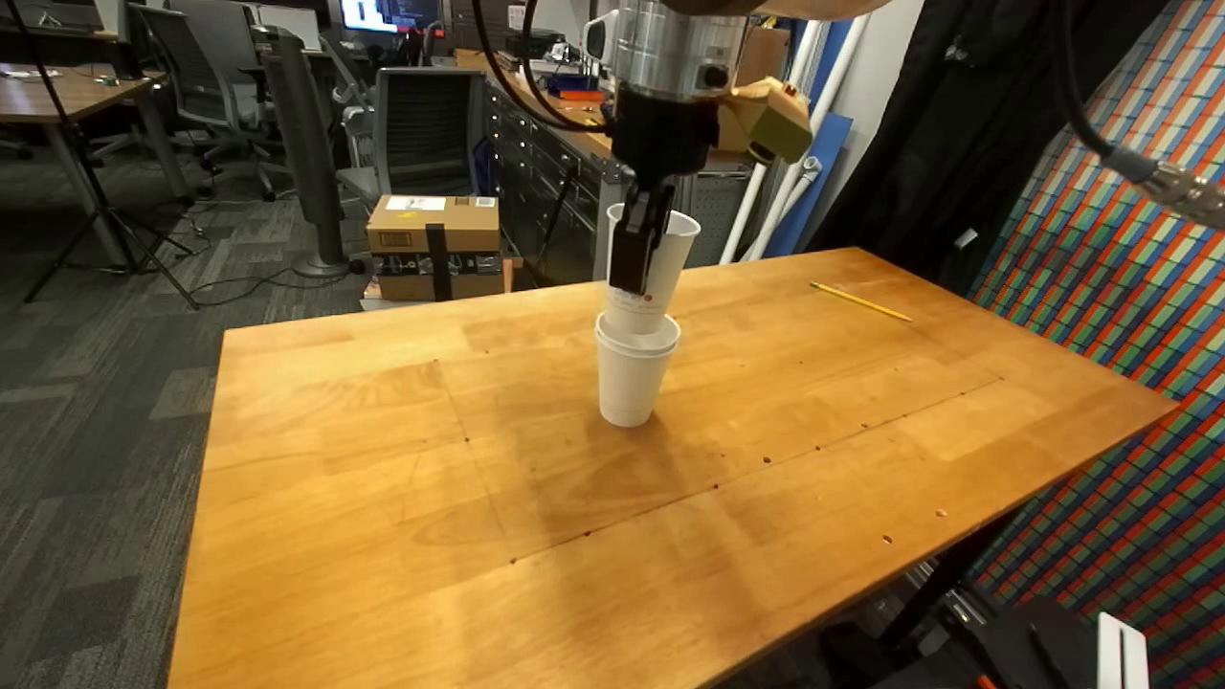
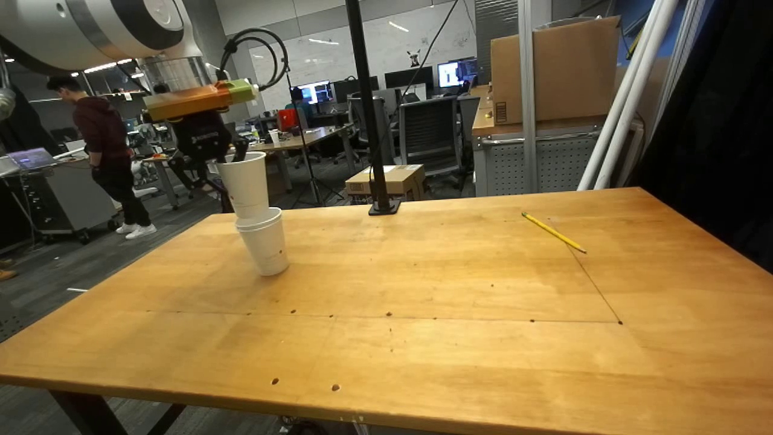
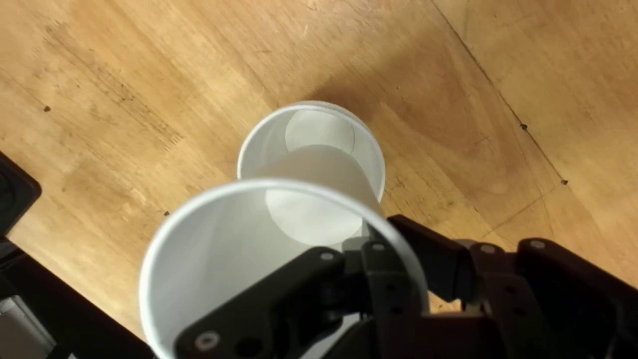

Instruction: Stack the cups

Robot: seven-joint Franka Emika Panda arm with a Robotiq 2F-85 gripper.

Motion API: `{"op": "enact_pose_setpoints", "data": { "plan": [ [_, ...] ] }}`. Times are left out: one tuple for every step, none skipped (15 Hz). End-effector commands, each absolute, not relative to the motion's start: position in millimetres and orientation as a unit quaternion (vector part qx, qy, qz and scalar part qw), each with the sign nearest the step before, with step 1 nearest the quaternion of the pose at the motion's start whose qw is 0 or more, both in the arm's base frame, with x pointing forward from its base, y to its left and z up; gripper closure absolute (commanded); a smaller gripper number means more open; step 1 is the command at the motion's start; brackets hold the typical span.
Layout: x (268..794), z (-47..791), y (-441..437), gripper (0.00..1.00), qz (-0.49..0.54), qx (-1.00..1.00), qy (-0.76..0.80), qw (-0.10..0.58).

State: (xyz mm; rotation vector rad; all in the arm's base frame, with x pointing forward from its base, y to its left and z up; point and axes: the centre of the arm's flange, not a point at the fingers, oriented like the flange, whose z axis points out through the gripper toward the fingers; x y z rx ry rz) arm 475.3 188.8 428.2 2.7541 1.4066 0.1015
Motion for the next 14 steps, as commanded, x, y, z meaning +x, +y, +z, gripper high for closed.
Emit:
{"op": "enact_pose_setpoints", "data": {
  "plan": [
    [471.3,430.0,179.7,1.00,0.033,0.893,0.448,0.023],
    [470.9,428.9,178.7,1.00,0.032,0.894,0.447,0.022],
    [470.6,426.6,178.9,1.00,0.030,0.894,0.446,0.021],
    [470.1,424.8,179.1,1.00,0.028,0.894,0.447,0.021],
    [469.6,422.9,179.5,1.00,0.026,0.894,0.448,0.021],
    [469.3,420.6,180.2,1.00,0.024,0.893,0.448,0.021],
    [468.9,419.3,180.3,1.00,0.023,0.893,0.448,0.020],
    [468.6,417.2,180.5,1.00,0.021,0.893,0.449,0.020],
    [468.5,415.1,180.8,1.00,0.020,0.892,0.450,0.021],
    [468.7,413.9,180.8,0.98,0.020,0.894,0.447,0.021],
    [468.8,412.4,180.9,0.73,0.018,0.895,0.445,0.020],
    [468.7,410.9,180.9,0.73,0.017,0.895,0.446,0.020],
    [468.5,410.1,180.8,0.68,0.016,0.895,0.445,0.019],
    [468.5,408.6,181.3,0.58,0.015,0.895,0.446,0.020]
  ]
}}
